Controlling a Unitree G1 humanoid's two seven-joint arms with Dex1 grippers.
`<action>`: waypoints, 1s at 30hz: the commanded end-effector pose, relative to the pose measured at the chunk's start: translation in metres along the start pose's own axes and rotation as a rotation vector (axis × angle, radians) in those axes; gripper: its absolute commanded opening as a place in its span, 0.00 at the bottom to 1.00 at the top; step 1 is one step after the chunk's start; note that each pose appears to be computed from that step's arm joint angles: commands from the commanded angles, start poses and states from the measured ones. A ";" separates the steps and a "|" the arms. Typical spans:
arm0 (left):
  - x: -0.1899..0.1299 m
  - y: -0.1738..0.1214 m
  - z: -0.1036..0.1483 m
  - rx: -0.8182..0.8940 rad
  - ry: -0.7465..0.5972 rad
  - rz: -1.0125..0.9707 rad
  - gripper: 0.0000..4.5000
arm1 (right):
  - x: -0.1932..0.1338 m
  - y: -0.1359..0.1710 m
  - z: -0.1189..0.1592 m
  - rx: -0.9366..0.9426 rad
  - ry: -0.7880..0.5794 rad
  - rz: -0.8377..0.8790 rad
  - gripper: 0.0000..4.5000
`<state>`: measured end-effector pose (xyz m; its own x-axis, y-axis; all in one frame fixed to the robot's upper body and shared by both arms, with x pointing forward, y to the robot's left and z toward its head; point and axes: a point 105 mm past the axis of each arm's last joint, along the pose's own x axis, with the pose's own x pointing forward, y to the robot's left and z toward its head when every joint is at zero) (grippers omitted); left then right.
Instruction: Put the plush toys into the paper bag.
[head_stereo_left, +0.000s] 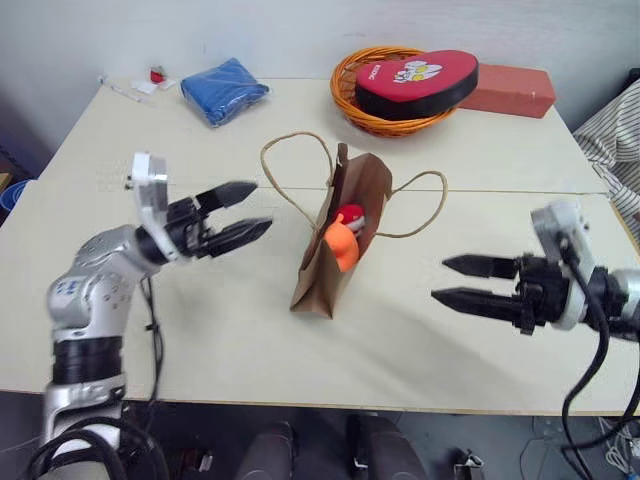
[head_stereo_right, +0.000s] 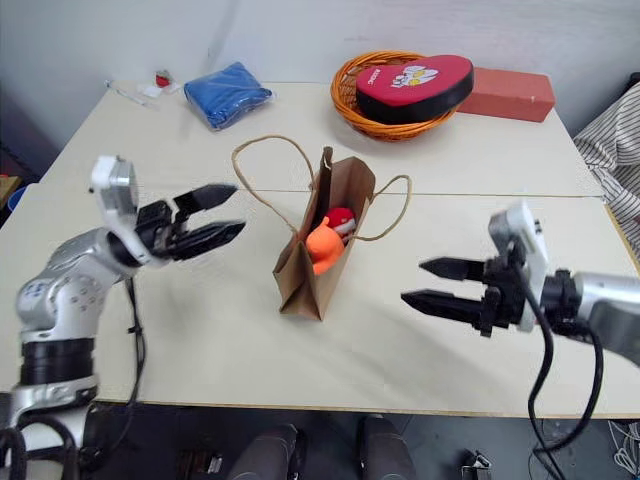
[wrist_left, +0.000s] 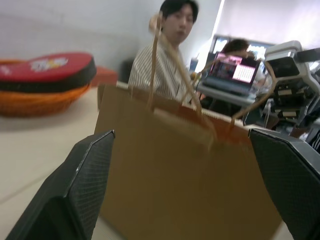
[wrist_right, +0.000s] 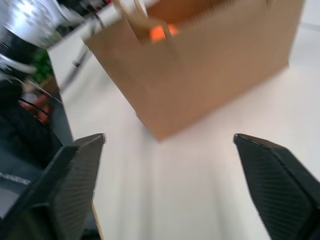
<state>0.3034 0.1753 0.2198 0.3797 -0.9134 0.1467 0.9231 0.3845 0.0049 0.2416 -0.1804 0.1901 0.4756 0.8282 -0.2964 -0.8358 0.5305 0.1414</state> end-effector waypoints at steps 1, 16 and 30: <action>-0.008 -0.018 -0.002 0.045 0.066 -0.037 1.00 | 0.027 -0.001 -0.008 -0.301 -0.007 -0.047 0.63; 0.042 -0.067 -0.033 0.031 0.018 -0.001 1.00 | 0.112 0.001 -0.015 -0.461 -0.176 -0.089 0.00; 0.074 -0.071 -0.034 0.097 -0.060 0.125 1.00 | 0.134 0.020 0.000 -0.393 -0.160 -0.031 0.00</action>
<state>0.2676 0.0779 0.1877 0.4759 -0.8601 0.1836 0.8722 0.4884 0.0269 0.2934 -0.0656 0.1388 0.5309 0.8273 -0.1834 -0.8424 0.4917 -0.2206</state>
